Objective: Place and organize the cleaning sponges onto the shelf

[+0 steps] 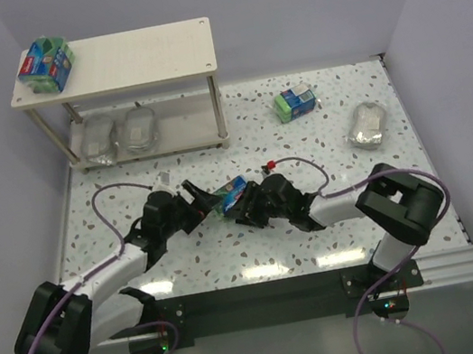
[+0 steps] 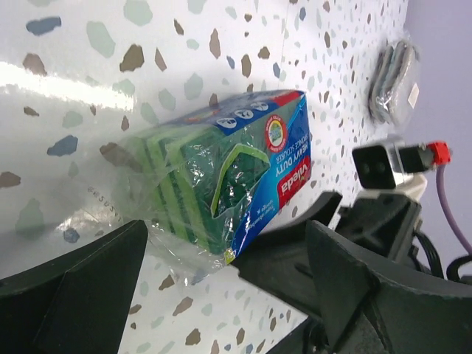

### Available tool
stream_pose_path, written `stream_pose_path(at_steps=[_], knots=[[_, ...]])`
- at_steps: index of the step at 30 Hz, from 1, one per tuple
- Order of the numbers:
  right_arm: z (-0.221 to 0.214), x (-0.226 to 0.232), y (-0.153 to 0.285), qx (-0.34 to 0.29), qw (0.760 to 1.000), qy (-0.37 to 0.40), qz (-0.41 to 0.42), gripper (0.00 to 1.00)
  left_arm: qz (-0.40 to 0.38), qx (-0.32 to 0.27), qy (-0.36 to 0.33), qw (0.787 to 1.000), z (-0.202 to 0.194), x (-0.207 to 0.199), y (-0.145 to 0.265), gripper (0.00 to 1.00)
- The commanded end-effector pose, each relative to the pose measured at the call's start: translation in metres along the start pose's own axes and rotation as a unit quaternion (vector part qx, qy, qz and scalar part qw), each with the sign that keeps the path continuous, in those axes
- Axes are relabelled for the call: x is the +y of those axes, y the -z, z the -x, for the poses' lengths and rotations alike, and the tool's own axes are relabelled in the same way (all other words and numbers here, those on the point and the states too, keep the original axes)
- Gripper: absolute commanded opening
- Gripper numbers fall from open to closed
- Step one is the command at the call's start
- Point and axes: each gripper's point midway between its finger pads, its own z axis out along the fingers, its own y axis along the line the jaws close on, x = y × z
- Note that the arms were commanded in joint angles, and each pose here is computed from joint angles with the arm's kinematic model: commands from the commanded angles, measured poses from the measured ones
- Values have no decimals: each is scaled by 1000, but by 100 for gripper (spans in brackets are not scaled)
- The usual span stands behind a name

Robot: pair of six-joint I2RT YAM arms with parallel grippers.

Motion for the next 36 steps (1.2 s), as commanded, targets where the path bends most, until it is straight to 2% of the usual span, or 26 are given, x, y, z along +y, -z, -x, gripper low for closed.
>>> stream_pose_path(at_steps=[1, 5, 6, 10, 15, 18, 21, 22, 27, 29, 30, 32, 36], knots=[[-11, 11, 27, 19, 998, 41, 35, 55, -1, -45, -13, 999, 25, -16, -7, 93], [-5, 6, 54, 0, 997, 75, 12, 64, -11, -27, -27, 999, 25, -27, -17, 91], [-2, 18, 66, -10, 996, 83, 28, 66, -16, -17, -30, 999, 21, -29, -20, 90], [8, 4, 91, -37, 993, 109, -18, 68, -5, 25, -45, 999, 8, -22, -34, 84], [11, -3, 108, -45, 990, 128, -41, 68, 11, 42, -75, 996, 4, -10, -53, 75], [10, -6, 113, -43, 989, 131, -43, 68, 12, 58, -83, 995, 0, -7, -67, 65], [10, -10, 118, -46, 989, 134, -47, 67, 2, 66, -83, 994, -2, -11, -73, 44], [11, -13, 120, -47, 988, 135, -53, 67, -4, 64, -83, 994, 0, -14, -73, 40], [15, -9, 134, -63, 986, 144, -49, 66, -3, 38, -98, 994, 13, -24, -58, 28], [17, -10, 137, -65, 985, 149, -55, 66, 3, 27, -98, 995, 18, -27, -49, 18], [17, -10, 138, -65, 985, 149, -56, 66, -5, 18, -96, 995, 23, -33, -41, 9], [16, -11, 139, -60, 985, 148, -56, 66, 11, 8, -87, 996, 26, -28, -33, 1], [15, -9, 141, -58, 986, 147, -57, 66, -4, -44, -40, 998, 52, -36, -1, 0]])
